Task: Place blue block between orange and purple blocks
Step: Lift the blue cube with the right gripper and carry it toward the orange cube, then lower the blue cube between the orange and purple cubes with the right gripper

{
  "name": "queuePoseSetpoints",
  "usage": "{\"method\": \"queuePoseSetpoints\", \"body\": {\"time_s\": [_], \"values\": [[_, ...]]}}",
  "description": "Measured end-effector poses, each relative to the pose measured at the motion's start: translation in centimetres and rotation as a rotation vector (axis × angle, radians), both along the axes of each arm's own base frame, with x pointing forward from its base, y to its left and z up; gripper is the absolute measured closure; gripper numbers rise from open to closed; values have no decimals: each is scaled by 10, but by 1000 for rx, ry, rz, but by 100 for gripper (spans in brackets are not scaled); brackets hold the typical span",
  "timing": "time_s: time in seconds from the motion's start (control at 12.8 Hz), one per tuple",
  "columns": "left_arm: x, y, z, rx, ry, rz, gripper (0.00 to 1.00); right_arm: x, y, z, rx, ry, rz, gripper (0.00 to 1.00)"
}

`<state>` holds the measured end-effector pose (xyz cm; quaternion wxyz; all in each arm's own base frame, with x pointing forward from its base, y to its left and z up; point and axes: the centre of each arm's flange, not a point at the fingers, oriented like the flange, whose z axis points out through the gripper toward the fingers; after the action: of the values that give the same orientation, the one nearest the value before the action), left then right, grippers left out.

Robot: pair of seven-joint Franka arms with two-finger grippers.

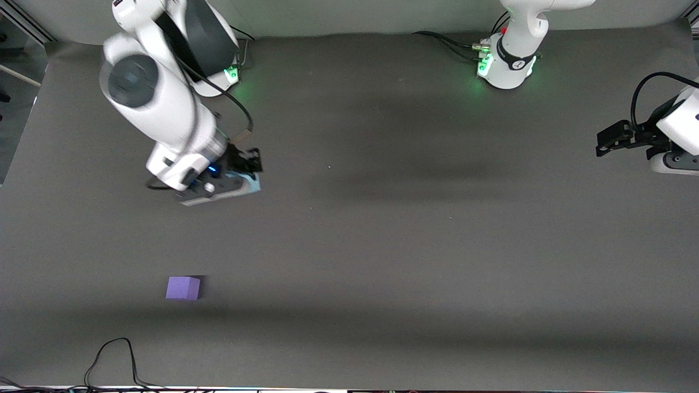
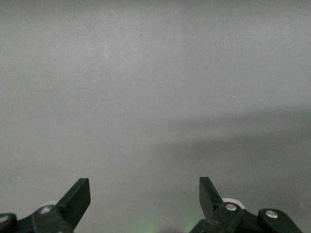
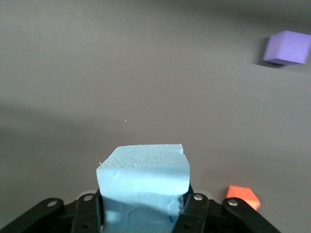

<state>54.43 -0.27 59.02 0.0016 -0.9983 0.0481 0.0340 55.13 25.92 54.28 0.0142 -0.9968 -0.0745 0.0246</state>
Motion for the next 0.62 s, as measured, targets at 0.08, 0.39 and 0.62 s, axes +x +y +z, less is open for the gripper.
{"method": "queuePoseSetpoints", "body": {"time_s": [0.08,0.39,0.62], "values": [[0,0,0,0,0,0,0,-2,-14,11,0,3,-11,47],[0,1,0,0,0,1,0,3,-103,3,-3,38,-6,47],[0,1,0,0,0,1,0,5,-232,-17,21,64,-14,47]]}}
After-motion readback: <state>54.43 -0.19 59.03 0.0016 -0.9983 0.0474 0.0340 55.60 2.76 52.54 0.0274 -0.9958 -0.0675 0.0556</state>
